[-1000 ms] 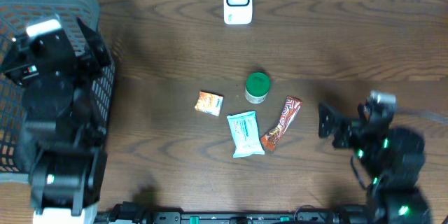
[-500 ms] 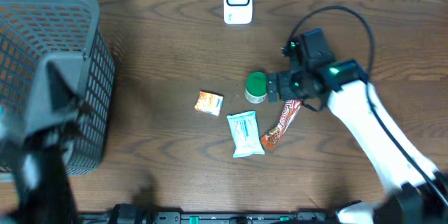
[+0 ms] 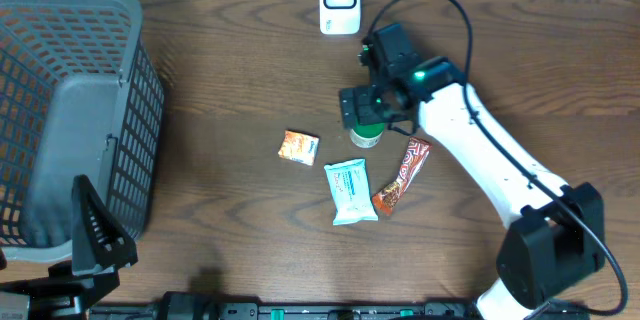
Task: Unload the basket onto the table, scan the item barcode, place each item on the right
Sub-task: 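Reach the right gripper down and grasp the green-lidded can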
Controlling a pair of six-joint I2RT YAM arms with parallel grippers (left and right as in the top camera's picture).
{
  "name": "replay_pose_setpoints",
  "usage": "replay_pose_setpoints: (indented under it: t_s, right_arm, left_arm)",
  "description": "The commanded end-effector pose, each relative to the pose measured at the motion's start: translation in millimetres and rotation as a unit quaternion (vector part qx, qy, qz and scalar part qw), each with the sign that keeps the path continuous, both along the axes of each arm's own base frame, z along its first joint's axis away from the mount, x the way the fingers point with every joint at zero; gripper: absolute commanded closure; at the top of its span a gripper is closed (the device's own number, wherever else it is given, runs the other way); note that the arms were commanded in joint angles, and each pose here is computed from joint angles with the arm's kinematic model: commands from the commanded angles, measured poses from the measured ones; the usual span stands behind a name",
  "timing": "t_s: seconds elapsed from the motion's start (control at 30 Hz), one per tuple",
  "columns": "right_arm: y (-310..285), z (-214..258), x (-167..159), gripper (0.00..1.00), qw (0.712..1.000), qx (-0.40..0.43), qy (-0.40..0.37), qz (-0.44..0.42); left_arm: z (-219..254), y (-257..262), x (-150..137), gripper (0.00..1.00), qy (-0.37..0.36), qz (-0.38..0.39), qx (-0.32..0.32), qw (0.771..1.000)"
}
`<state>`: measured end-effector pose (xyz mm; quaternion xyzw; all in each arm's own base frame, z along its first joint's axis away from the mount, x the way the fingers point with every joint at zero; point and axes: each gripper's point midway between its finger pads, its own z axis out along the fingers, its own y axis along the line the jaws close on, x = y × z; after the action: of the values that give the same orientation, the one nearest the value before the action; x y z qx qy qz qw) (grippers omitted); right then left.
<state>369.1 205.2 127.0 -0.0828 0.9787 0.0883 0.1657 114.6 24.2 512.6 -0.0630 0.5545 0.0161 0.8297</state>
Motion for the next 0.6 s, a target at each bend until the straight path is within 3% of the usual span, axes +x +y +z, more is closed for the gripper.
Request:
replay_pose_setpoints:
  t_s: [0.0,0.23,0.57]
  right_arm:
    - [-6.7,-17.2,10.1,0.01,0.998,-0.048,0.003,-0.042]
    - [-15.7,-68.6,12.0,0.01,0.993,-0.076,0.057,-0.065]
    - [-8.4,-105.5,8.1,0.01,0.992,-0.068,0.100,-0.042]
  left_arm:
    - [4.7,-2.1,-7.8,0.02,-0.013,-0.006,0.001,1.000]
    - [-0.3,-2.3,-17.0,0.02,-0.012,-0.004,0.004,1.000]
    - [0.1,-9.3,-23.3,0.02,-0.018,-0.023,0.013,0.999]
